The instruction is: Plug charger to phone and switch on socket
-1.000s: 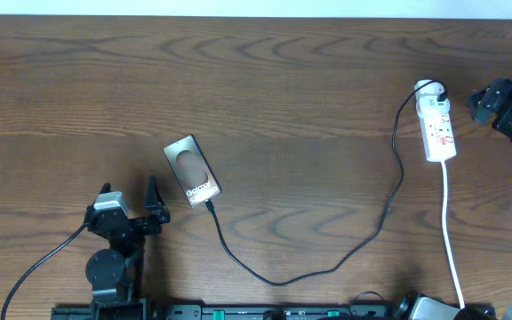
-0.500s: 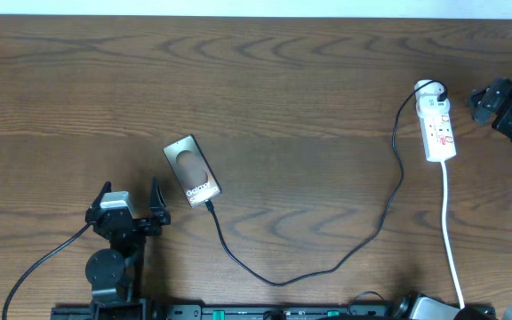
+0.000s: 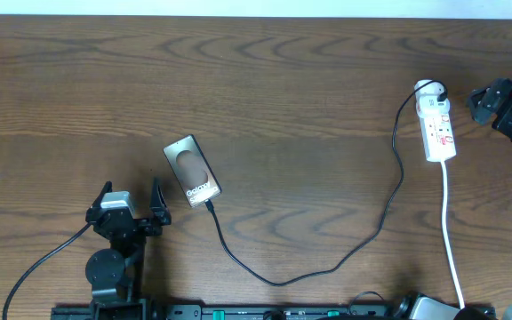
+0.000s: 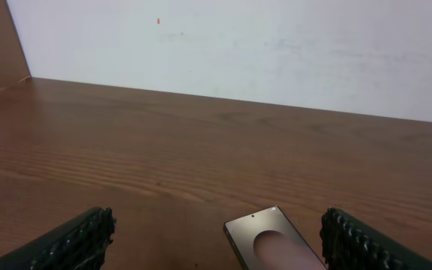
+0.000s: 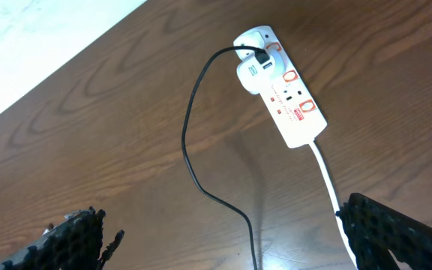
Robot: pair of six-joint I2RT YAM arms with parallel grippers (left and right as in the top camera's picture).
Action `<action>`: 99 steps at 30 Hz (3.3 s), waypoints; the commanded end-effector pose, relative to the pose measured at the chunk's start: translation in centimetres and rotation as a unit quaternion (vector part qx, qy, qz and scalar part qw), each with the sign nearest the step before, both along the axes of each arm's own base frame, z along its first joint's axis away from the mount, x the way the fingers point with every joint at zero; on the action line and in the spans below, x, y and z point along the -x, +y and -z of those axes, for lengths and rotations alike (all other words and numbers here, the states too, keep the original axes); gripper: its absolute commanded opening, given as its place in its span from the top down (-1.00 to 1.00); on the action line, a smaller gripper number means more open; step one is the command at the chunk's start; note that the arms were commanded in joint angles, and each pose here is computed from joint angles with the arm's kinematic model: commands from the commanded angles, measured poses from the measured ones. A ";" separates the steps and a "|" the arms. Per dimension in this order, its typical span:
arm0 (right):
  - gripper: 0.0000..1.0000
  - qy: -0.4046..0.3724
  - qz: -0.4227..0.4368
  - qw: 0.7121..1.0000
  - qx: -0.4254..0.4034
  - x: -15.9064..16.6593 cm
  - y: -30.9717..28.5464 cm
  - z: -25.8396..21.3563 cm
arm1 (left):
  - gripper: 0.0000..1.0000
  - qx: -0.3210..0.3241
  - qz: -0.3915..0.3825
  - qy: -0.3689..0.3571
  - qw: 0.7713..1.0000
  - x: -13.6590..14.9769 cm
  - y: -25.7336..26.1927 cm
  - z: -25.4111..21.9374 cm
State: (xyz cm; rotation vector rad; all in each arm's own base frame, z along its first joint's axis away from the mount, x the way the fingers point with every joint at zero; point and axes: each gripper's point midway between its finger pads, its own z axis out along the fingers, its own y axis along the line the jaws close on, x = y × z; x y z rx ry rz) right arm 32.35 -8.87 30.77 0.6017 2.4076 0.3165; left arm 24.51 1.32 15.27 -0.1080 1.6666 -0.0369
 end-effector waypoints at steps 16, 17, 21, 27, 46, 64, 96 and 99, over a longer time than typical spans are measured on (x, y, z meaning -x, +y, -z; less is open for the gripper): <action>-0.99 -0.001 0.000 1.000 -0.006 -0.1 0.2 -0.1 | -0.80 -0.003 0.018 0.023 1.000 0.1 -0.6 1.4; -0.99 -0.001 0.000 1.000 -0.006 -0.1 0.2 -0.1 | -0.80 -0.003 0.018 0.023 1.000 0.1 -0.6 1.4; -0.98 -0.002 0.000 1.000 0.004 -0.1 0.0 -0.1 | -0.80 -0.003 0.018 0.023 1.000 0.1 -0.6 1.4; -0.99 -0.054 -0.008 0.998 0.042 -1.9 0.2 -1.6 | -0.80 -0.003 0.018 0.023 1.000 0.1 -0.6 1.4; -0.99 -0.343 -0.106 0.923 0.142 -1.9 10.9 7.3 | -0.80 -0.003 0.018 0.023 1.000 0.1 -0.6 1.4; -0.99 -0.404 -0.052 0.897 0.171 5.4 9.2 13.7 | -0.80 -0.003 0.018 0.023 1.000 0.1 -0.6 1.4; -0.98 -0.382 -0.069 0.877 0.284 7.8 7.7 15.0 | -0.80 -0.003 0.018 0.023 1.000 0.1 -0.6 1.4; -0.98 -0.382 -0.069 0.877 0.284 7.8 7.7 15.0 | -0.80 -0.003 0.018 0.023 1.000 0.1 -0.6 1.4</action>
